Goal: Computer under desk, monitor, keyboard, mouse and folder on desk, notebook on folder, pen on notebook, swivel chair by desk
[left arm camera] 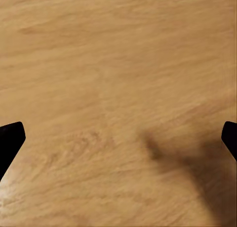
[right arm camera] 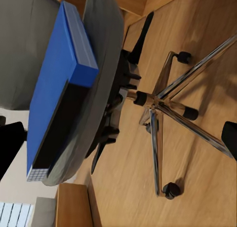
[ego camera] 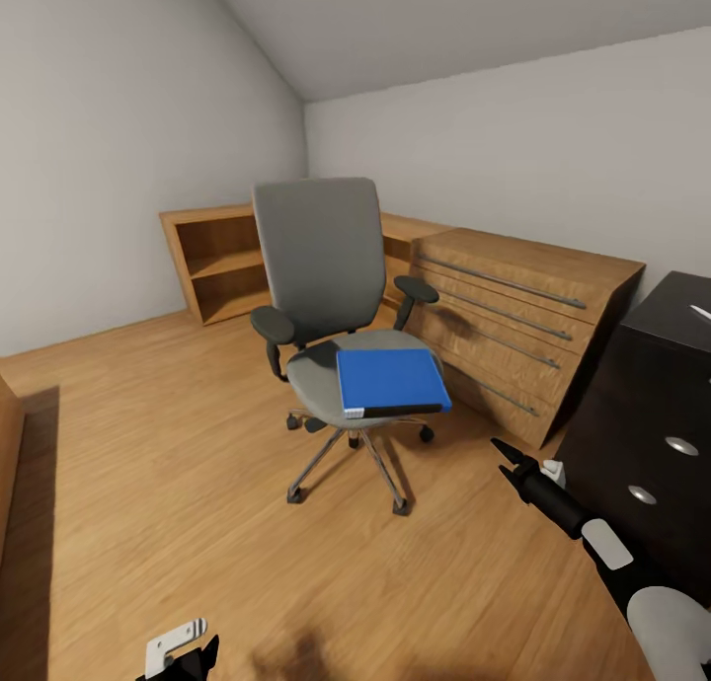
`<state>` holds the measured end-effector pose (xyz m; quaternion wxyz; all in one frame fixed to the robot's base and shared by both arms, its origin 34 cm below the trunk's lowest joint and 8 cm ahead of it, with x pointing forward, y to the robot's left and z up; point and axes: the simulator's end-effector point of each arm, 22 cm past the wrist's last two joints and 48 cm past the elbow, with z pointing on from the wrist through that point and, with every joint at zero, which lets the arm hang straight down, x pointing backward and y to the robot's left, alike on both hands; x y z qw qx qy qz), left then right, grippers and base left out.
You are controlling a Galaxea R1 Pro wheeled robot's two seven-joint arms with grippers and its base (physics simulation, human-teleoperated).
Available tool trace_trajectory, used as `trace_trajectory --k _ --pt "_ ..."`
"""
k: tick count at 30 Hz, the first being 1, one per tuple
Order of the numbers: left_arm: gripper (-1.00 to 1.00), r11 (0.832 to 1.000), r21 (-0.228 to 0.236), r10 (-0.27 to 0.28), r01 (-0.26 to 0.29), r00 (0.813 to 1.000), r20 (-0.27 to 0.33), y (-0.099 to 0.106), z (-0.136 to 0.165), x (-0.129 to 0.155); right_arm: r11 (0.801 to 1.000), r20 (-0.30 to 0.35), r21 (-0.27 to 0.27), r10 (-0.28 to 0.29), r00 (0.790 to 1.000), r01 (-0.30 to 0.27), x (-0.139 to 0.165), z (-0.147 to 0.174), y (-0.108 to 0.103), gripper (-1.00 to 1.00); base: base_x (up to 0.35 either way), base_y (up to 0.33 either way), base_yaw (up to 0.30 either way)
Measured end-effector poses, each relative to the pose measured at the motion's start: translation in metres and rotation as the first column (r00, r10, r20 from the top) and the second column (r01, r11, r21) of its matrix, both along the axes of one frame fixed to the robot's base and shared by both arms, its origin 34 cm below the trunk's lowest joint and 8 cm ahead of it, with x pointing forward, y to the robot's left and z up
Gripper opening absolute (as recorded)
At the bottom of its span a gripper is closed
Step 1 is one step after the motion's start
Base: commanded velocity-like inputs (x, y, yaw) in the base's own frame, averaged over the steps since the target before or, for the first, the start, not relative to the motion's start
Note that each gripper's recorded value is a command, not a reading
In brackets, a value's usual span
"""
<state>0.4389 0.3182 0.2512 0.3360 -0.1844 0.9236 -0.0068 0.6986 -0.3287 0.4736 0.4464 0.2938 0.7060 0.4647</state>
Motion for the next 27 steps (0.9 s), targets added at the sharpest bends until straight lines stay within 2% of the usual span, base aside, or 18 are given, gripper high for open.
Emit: trace_trajectory --k 6,21,27 --pt "1.0 1.0 0.001 0.0 0.0 1.0 0.0 0.0005 0.0 0.0 1.0 0.0 0.0 0.001 1.0 -0.001 0.0 -0.0001 0.0005 1.0 0.269 0.0 0.0" --pt "1.0 1.0 0.0 0.003 -0.003 1.0 0.002 0.0008 0.0003 0.0002 1.0 -0.002 0.003 0.003 1.0 -0.003 -0.0002 -0.001 0.0025 1.0 0.069 0.031 0.0" --pt "1.0 1.0 0.02 0.006 -0.007 0.999 0.047 0.0043 0.0057 0.0061 1.0 -0.002 0.003 0.003 1.0 -0.003 -0.0002 -0.0011 0.0028 1.0 0.182 0.088 0.0"
